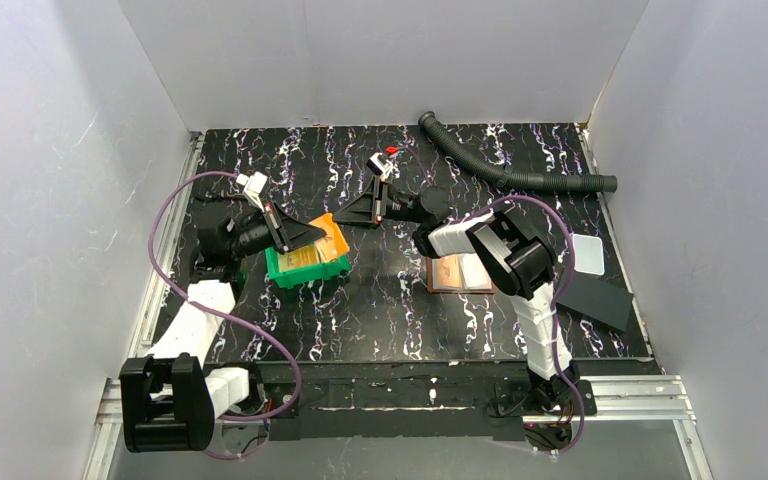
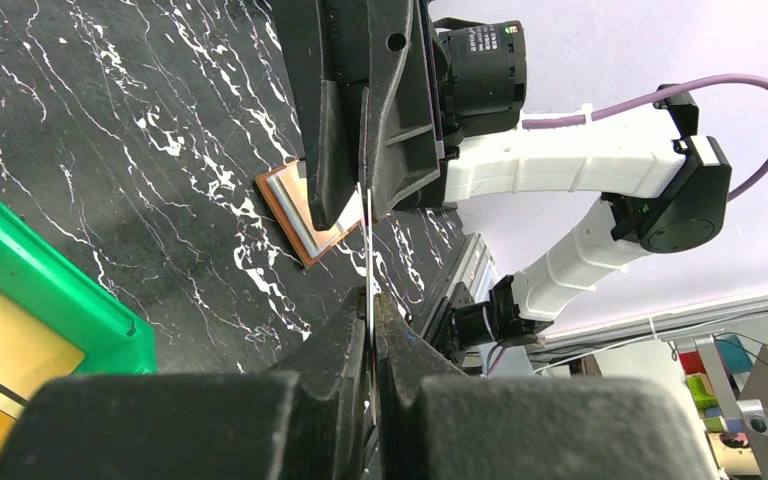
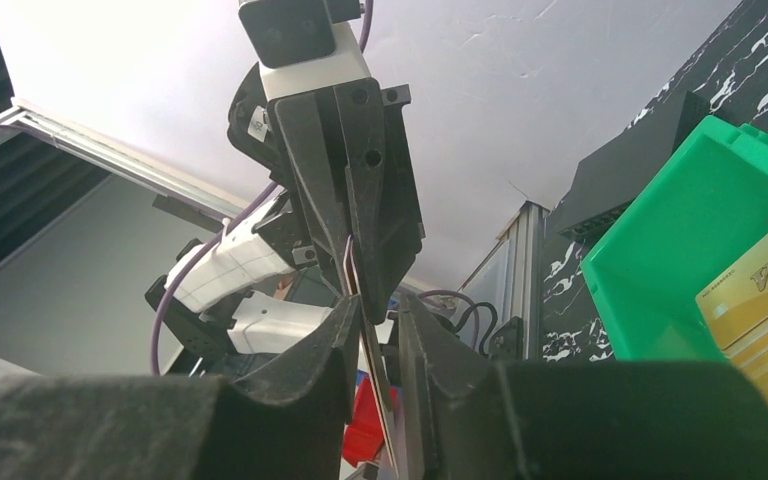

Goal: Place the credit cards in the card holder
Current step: Place the credit card in the storage box.

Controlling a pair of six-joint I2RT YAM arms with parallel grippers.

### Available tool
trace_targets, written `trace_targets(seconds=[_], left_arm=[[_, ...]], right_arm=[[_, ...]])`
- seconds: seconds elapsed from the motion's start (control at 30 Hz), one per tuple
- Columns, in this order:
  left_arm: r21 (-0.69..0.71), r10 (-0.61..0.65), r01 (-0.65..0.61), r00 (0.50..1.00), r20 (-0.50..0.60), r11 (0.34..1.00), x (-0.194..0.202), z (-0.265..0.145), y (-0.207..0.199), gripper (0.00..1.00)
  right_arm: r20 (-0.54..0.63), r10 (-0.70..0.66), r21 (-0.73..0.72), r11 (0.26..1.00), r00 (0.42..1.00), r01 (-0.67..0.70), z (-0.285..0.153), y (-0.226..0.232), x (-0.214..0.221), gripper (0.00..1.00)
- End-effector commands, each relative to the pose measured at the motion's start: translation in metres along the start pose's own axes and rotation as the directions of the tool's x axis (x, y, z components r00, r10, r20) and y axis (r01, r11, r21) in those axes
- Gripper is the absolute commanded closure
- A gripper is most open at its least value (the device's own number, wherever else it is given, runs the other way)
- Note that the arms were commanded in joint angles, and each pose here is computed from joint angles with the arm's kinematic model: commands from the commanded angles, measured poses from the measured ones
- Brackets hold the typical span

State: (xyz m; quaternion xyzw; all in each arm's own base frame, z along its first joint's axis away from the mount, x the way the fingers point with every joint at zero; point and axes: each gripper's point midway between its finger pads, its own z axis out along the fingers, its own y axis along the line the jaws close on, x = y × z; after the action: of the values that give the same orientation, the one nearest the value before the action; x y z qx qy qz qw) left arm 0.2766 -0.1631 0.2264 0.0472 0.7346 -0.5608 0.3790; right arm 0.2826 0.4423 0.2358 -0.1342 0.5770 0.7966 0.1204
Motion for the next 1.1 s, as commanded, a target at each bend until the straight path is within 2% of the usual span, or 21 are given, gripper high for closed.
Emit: trace_targets(seconds=[0.0, 0.3, 0.47, 0.53, 0.57, 0.73, 1.07], left_arm=[[-0.004, 0.05, -0.05, 0.996, 0.071, 0.999, -0.024, -0.002, -0.009, 1.0], [-0.037, 0.039, -0.034, 0.989, 0.144, 0.999, -0.033, -0.003, -0.006, 1.0], [-0.034, 0.025, -0.02, 0.99, 0.139, 0.999, -0.03, -0.003, -0.003, 1.0], [-0.053, 0.004, 0.004, 0.988, 0.153, 0.999, -0.03, -0.005, 0.003, 1.0], [-0.069, -0.015, 0.027, 0.987, 0.161, 0.997, -0.031, -0.007, 0.009, 1.0], [-0.158, -0.103, 0.134, 0.977, 0.186, 0.978, -0.033, -0.019, 0.045, 1.0], [-0.255, -0.156, 0.202, 0.97, 0.188, 0.946, -0.038, -0.018, 0.086, 0.97]], right_arm=[[-0.089, -0.258, -0.214, 0.948, 0.962, 0.235, 0.012, 0.052, 0.043, 0.75], [-0.065, -0.246, -0.223, 0.948, 0.967, 0.227, 0.013, 0.062, 0.046, 0.78], [-0.051, -0.251, -0.243, 0.942, 0.967, 0.231, 0.018, 0.072, 0.042, 0.88], [-0.019, -0.232, -0.228, 0.948, 0.973, 0.222, 0.02, 0.069, 0.032, 0.97], [-0.006, -0.222, -0.217, 0.952, 0.975, 0.216, 0.021, 0.065, 0.027, 0.98], [0.051, -0.195, -0.166, 0.966, 0.98, 0.201, 0.026, 0.035, 0.009, 0.99], [0.067, -0.239, -0.104, 0.964, 0.969, 0.245, 0.047, -0.007, -0.012, 0.99]])
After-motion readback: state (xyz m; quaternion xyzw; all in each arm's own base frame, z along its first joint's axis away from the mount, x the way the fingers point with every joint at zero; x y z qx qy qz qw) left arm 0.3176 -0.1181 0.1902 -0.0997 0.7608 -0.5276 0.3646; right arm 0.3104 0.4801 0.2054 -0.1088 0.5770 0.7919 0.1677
